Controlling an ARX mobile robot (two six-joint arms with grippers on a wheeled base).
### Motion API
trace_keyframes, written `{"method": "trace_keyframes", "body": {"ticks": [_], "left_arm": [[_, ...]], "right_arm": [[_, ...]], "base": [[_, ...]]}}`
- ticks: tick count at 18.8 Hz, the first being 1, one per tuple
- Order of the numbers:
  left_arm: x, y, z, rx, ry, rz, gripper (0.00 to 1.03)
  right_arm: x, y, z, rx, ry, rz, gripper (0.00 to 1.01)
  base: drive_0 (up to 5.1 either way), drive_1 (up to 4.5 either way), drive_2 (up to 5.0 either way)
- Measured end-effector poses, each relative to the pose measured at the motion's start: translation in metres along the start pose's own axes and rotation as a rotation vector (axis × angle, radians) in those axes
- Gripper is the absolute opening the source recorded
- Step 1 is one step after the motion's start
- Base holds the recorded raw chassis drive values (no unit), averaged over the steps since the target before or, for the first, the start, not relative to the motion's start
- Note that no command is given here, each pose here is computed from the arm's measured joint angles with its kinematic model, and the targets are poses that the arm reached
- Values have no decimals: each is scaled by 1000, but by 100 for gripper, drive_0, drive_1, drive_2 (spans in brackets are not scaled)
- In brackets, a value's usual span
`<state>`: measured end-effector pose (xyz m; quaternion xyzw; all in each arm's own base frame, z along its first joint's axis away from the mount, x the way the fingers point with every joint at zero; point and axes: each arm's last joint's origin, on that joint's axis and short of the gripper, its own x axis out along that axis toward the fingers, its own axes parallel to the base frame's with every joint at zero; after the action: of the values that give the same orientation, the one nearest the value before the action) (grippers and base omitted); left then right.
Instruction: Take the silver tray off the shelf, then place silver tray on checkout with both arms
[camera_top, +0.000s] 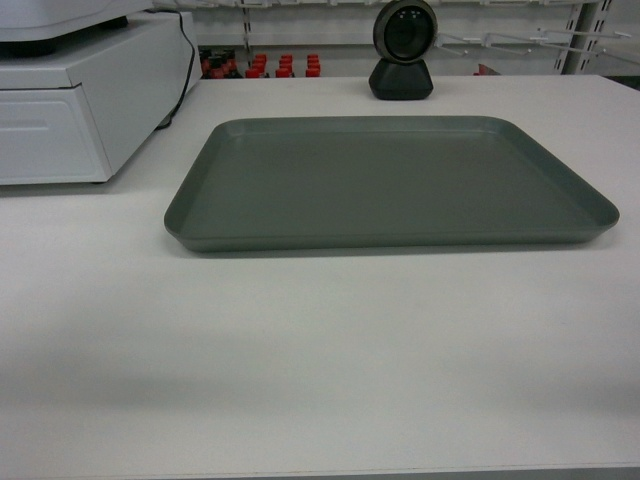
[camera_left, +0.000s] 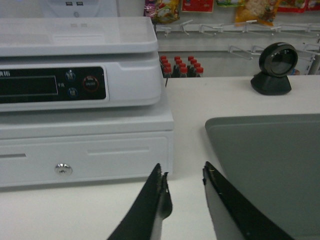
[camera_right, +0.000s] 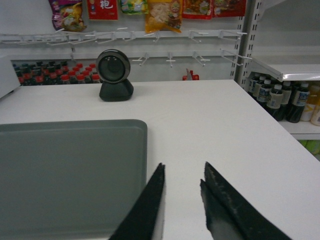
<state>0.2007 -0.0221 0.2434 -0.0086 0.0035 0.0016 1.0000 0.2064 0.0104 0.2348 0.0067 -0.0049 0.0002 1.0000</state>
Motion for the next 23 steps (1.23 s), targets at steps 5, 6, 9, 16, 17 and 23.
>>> {"method": "trace_keyframes", "body": {"ticks": [5,6,9,16,17,23], "left_arm": [[-30,12,-32,3,-1,1,2],[-35,17,-38,4,3,-20,2],[-47,23,-45,3,-11,1,2],[-71,23,-66,3,-1,-5,2],[-74,23,-67,3,-6,-5,2],[-83,23,-74,3,-19,-6,2]], "right_arm": [[-32,-12,-30,-11,15,-9,2],[-37,-12,-33,-11,13,-8,2],[-50,-12,-43,-11,17,-9,2],[-76,-12,-58,-11,14,-9,2],[-79,-12,-61,-11,-20,-8,2],[-88,-12,-63,-11,-6,-8,2]], "base": [[0,0,0],[0,0,0],[0,0,0],[0,0,0],[0,0,0],[0,0,0]]}}
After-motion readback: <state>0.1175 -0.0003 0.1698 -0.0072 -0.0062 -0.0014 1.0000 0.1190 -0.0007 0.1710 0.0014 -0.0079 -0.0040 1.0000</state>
